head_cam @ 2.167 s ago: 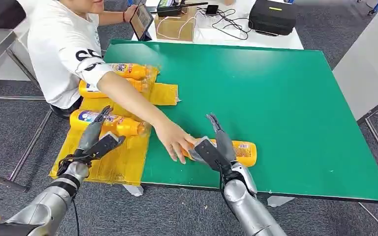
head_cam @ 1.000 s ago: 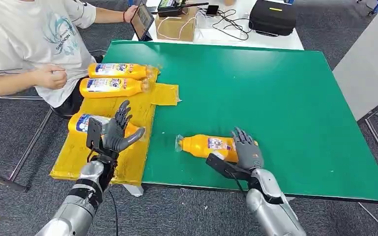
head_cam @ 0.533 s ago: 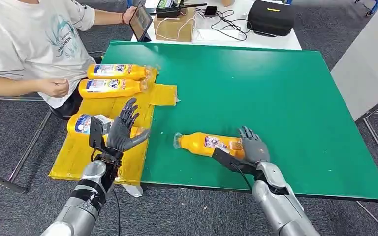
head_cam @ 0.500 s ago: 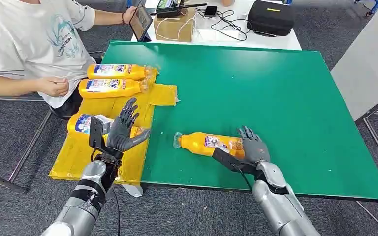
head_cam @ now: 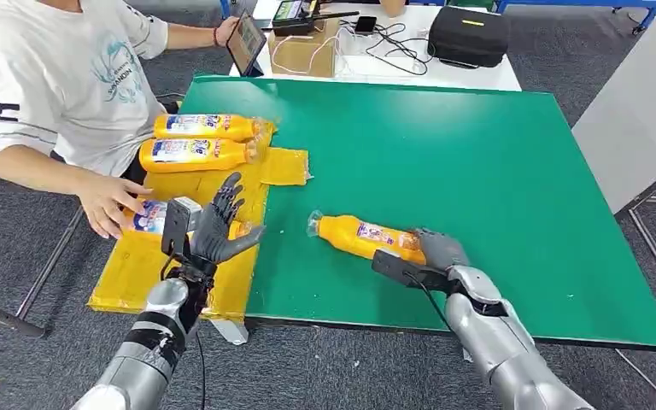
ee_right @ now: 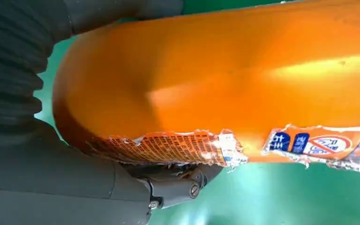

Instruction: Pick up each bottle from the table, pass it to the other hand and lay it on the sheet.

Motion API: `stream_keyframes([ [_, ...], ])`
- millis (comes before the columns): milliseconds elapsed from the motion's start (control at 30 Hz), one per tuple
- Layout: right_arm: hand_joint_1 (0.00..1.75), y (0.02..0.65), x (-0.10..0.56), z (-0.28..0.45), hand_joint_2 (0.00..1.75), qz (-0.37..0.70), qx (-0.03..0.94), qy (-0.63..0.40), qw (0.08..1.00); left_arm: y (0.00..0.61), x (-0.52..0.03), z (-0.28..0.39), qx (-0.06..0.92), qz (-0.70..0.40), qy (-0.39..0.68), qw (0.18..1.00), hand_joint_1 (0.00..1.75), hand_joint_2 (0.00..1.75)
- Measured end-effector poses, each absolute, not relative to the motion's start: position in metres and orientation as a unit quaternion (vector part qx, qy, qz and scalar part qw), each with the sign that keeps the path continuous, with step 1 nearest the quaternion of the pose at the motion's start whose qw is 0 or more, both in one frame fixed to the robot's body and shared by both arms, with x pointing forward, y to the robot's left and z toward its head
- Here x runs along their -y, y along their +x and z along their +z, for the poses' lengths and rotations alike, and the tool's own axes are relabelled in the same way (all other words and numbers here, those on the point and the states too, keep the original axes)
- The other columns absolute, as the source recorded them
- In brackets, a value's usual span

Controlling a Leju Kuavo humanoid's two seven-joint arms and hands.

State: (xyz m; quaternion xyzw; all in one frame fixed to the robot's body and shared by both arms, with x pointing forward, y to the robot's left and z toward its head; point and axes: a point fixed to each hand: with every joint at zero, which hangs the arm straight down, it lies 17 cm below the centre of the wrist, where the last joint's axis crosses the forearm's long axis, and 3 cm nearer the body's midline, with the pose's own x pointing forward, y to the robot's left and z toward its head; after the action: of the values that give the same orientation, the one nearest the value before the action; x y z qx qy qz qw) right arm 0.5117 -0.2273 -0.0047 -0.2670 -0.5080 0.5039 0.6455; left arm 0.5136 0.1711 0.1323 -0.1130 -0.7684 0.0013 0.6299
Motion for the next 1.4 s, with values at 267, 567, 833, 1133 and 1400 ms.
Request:
stream_keyframes([
  [267,1.75,0.511,0.198,0.013,1.75,0.421,0.584,-0.216,0.660,0.521,-0.180,0.134,0.774,-0.004,-0.070,0.630,0.00,1.75],
  [567,1.75,0.499,0.153,0.055,1.75,0.275,0.686,-0.148,0.658,0.525,-0.187,0.130,0.772,0.001,-0.051,0.634,0.00,1.75],
  [833,1.75,0.493,0.125,0.096,1.75,0.213,0.737,-0.131,0.628,0.527,-0.179,0.128,0.767,-0.009,-0.052,0.640,0.00,1.75],
  [1133,1.75,0.490,0.121,0.101,1.75,0.206,0.742,-0.127,0.625,0.528,-0.176,0.125,0.763,-0.012,-0.056,0.644,0.00,1.75],
  [1400,1.75,0.486,0.098,0.114,1.75,0.184,0.758,-0.102,0.617,0.520,-0.140,0.123,0.736,-0.020,-0.147,0.660,0.00,1.75],
])
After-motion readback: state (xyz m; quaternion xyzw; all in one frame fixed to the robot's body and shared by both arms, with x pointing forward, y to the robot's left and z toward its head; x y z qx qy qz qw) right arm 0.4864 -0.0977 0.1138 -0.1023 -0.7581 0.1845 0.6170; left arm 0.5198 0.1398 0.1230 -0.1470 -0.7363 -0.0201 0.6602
